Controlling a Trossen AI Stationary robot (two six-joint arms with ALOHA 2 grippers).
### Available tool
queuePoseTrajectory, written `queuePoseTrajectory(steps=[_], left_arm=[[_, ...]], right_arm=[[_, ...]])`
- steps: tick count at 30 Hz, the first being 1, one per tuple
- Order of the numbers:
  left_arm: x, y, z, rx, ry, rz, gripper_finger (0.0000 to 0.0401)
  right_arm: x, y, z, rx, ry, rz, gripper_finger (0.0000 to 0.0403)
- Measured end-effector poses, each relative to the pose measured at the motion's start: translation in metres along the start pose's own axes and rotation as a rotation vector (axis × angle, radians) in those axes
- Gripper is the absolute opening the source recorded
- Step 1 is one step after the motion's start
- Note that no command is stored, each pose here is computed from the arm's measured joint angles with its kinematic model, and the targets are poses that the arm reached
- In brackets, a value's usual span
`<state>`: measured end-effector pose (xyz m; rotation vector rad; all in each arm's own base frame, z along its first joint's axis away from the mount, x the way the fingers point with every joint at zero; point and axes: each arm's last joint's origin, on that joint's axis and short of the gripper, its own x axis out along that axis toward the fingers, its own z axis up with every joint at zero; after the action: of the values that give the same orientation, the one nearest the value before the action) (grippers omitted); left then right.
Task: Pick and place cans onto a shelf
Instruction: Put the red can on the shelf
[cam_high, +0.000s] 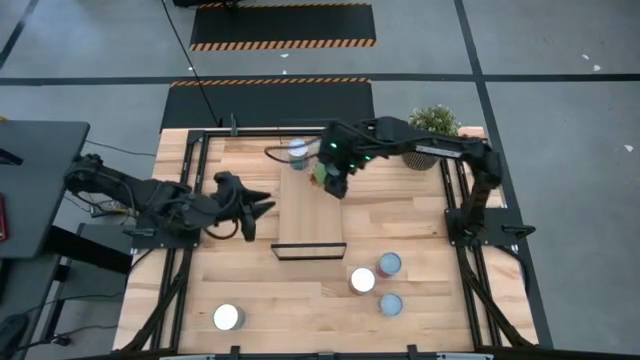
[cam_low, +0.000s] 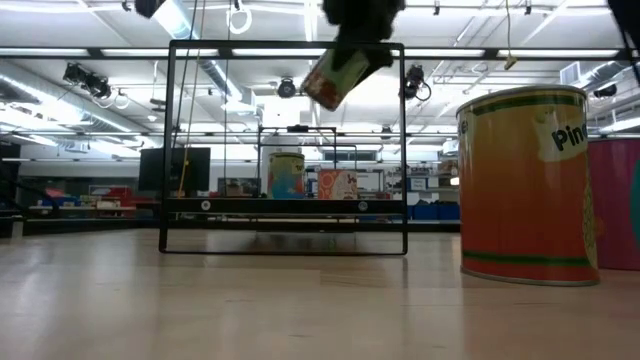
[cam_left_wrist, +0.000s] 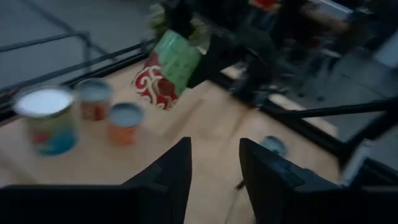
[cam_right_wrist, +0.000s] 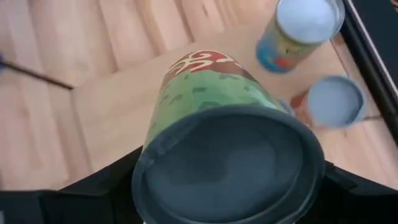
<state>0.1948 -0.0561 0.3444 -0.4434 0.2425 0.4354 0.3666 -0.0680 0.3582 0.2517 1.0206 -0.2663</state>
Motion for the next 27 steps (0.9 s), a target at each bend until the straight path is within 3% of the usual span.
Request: queuePoseTrajectory(steps=[6, 16, 27], left_arm=[[0.0, 0.021, 0.001, 0.003, 0.042, 0.125, 0.0141], [0.008, 0.04, 0.004, -0.006, 0.062, 0.253, 0.0141], [0.009, 0.047, 0.005, -0.004, 0.112, 0.257, 0.0141]], right_arm=[[0.037, -0.014, 0.026, -0.048, 0.036, 0.019, 0.0306], [0.085, -0.014, 0.047, -0.113, 0.108, 0.02, 0.0306], [0.125, -0.009, 0.04, -0.17, 0.247, 0.021, 0.0306]])
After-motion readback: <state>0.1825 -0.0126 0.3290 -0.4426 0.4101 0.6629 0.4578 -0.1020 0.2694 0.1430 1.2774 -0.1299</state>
